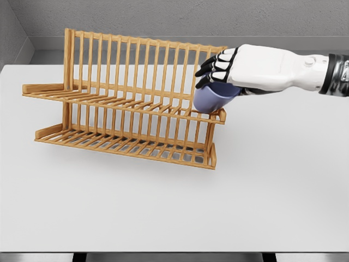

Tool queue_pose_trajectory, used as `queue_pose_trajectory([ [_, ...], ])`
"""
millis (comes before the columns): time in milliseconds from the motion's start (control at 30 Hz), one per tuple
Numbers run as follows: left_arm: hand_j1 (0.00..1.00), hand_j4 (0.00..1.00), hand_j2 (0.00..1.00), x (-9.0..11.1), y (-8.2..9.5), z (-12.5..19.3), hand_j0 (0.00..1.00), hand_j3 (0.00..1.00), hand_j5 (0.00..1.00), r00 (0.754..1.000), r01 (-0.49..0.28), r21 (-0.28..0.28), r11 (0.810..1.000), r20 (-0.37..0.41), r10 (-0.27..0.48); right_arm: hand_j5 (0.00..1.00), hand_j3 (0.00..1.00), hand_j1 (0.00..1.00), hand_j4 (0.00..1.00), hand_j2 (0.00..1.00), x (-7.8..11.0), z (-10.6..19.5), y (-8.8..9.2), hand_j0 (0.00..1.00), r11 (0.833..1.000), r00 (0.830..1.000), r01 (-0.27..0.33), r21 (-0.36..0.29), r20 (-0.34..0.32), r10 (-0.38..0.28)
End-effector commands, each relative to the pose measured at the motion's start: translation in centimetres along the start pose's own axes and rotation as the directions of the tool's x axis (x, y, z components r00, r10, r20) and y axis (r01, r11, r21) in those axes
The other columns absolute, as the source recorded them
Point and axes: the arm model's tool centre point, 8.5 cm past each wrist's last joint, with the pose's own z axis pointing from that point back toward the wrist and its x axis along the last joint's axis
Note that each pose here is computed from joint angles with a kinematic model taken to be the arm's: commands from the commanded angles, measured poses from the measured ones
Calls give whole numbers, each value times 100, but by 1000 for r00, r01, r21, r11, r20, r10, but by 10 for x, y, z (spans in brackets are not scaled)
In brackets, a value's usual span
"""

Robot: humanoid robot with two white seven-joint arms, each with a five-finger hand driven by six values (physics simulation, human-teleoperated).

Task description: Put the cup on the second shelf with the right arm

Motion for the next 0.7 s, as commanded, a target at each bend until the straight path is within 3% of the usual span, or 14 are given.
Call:
queue_pose_trajectory([
  [0,100,100,100,0,0,0,100,100,100,1000,0,0,1000,0,0,70,70,70,70,70,3,-1,-2,70,999,999,40,-19,28,-40],
  [367,100,100,100,0,0,0,100,100,100,1000,0,0,1000,0,0,71,71,71,71,71,14,-17,14,71,996,991,95,4,90,-95],
  [467,100,100,100,0,0,0,100,100,100,1000,0,0,1000,0,0,64,64,64,64,64,13,-16,11,64,996,992,88,0,88,-87],
  [600,100,100,100,1,0,0,100,100,100,1000,0,0,1000,1,0,67,67,67,67,67,11,-13,8,67,997,993,83,-8,79,-82],
  [633,100,100,100,0,0,0,100,100,100,1000,0,0,1000,0,0,79,79,79,79,79,10,-12,8,79,997,994,82,-8,77,-81],
  [667,100,100,100,0,0,0,100,100,100,1000,0,0,1000,0,0,100,100,100,100,100,11,-13,8,100,997,993,83,-8,79,-82],
])
